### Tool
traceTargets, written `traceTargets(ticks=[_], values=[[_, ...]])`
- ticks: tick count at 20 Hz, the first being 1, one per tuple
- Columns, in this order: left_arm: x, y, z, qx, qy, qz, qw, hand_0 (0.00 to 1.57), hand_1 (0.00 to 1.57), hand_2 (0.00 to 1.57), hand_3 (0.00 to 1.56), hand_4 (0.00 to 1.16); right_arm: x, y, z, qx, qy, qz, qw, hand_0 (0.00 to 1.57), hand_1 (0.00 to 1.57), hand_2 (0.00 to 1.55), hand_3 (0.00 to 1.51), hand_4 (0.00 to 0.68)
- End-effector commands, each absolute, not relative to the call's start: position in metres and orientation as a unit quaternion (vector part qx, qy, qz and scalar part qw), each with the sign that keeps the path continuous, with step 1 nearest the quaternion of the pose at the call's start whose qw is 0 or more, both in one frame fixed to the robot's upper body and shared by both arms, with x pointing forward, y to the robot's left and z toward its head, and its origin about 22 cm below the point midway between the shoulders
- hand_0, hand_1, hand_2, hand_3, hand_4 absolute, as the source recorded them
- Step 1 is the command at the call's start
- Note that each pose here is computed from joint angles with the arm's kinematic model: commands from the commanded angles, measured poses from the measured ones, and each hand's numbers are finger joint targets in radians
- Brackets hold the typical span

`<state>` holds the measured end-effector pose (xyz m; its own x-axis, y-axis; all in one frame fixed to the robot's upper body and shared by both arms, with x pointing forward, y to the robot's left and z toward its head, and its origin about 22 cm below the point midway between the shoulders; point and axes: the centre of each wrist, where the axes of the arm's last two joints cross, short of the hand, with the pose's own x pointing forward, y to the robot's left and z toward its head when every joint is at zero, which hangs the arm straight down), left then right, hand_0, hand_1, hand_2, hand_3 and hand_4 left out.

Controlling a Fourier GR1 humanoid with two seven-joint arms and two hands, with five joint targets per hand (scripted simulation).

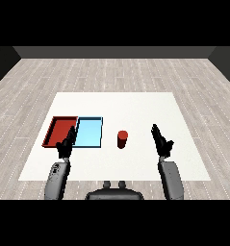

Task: Pick the red can and put it in the red box

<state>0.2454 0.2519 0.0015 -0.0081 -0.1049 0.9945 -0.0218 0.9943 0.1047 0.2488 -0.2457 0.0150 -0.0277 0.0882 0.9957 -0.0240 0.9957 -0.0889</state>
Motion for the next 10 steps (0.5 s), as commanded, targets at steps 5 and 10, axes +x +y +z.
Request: traceTargets(ticks=[5, 10], values=[[0.241, 0.255, 0.002, 0.056, -0.706, -0.025, 0.706, 0.0, 0.0, 0.0, 0.0, 0.0, 0.231, -0.215, 0.004, -0.043, -0.704, 0.035, 0.708, 0.0, 0.0, 0.0, 0.0, 0.0], [0.244, 0.256, 0.017, 0.025, -0.825, 0.007, 0.564, 0.0, 0.0, 0.0, 0.0, 0.0, 0.229, -0.206, 0.02, 0.051, -0.793, 0.011, 0.607, 0.0, 0.0, 0.0, 0.0, 0.0]])
